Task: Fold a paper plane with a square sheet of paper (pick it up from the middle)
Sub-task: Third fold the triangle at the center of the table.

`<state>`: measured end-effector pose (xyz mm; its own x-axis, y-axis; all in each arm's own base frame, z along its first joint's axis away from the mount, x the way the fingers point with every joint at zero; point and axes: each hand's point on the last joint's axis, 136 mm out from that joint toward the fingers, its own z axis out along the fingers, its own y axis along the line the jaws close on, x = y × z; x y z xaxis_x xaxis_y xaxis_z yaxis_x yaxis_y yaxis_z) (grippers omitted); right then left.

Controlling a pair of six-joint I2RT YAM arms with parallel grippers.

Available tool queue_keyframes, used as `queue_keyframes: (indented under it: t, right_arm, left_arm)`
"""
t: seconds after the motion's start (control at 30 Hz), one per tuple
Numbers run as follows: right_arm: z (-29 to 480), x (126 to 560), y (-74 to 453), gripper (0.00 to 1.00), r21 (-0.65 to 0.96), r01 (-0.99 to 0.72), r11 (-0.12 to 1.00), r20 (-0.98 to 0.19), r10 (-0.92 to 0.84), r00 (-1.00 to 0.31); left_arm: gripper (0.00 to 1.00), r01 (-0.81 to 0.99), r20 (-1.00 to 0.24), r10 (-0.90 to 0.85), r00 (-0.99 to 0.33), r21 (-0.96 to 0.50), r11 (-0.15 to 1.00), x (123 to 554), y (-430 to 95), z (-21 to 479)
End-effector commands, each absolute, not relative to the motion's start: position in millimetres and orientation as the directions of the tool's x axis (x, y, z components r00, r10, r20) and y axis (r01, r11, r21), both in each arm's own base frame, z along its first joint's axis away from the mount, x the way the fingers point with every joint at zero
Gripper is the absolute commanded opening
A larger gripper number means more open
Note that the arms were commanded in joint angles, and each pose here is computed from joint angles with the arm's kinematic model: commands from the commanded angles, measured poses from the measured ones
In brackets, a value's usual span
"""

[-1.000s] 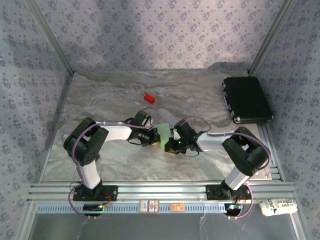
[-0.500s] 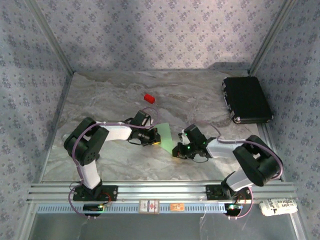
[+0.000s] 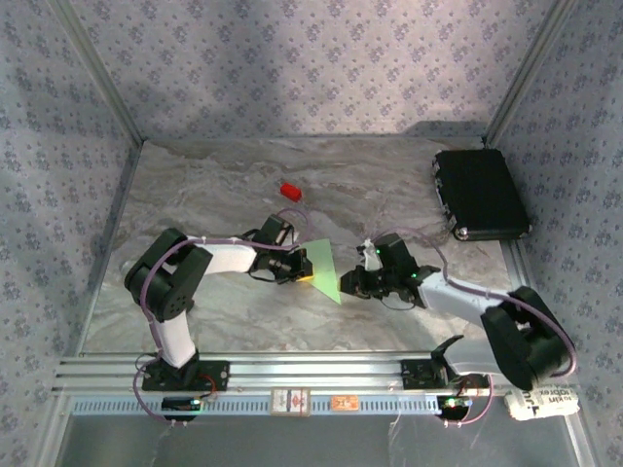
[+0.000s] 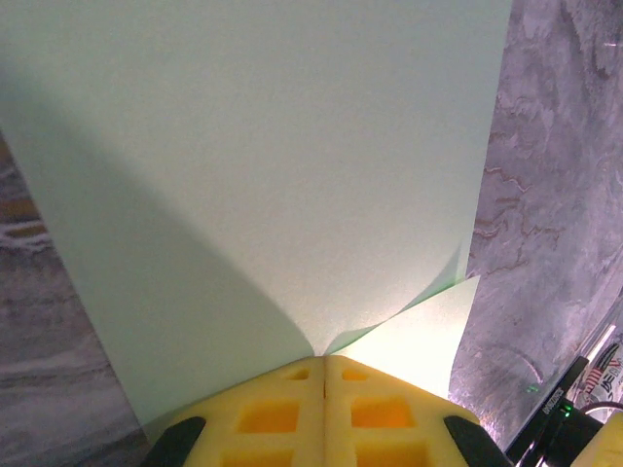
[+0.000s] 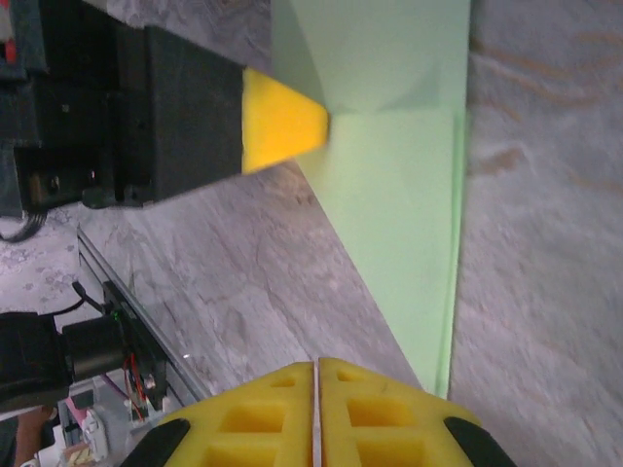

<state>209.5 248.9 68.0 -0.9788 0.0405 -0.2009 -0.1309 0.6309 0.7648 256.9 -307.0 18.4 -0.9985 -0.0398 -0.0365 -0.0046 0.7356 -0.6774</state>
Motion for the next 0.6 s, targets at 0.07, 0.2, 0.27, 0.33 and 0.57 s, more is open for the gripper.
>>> queue_keyframes:
  t: [0.07, 0.2, 0.27, 0.33, 0.57]
  right_arm:
    - [53.3, 214.3, 273.4, 0.1, 0.765, -0.144, 0.628, -0.167, -0.023, -0.986]
    - [26.5, 207.9, 265.5, 0.05, 0.721, -0.093, 0.687, -0.093, -0.037, -0.995]
    - [9.9, 199.8, 255.6, 0.01, 0.694, -0.052, 0.718, -0.044, -0.031, -0.999]
    - [0.4, 193.5, 251.3, 0.01, 0.688, -0.025, 0.726, -0.015, -0.021, -1.0]
    - [-10.9, 192.9, 246.2, 0.0, 0.649, 0.022, 0.761, -0.004, 0.032, -0.999]
  left_arm:
    - [0.01, -0.026, -0.013, -0.042, -0.999, -0.596, 0.802, 255.0, -290.0, -5.4]
    - [0.02, -0.022, -0.014, -0.039, -0.999, -0.624, 0.781, 258.9, -292.5, 2.6]
    - [0.03, -0.022, -0.011, -0.039, -0.999, -0.657, 0.754, 262.7, -297.1, 12.8]
    - [0.05, -0.009, -0.03, -0.039, -0.999, -0.669, 0.743, 267.9, -300.0, 25.3]
    - [0.12, 0.04, -0.094, -0.036, -0.995, -0.692, 0.72, 275.0, -311.7, 63.4]
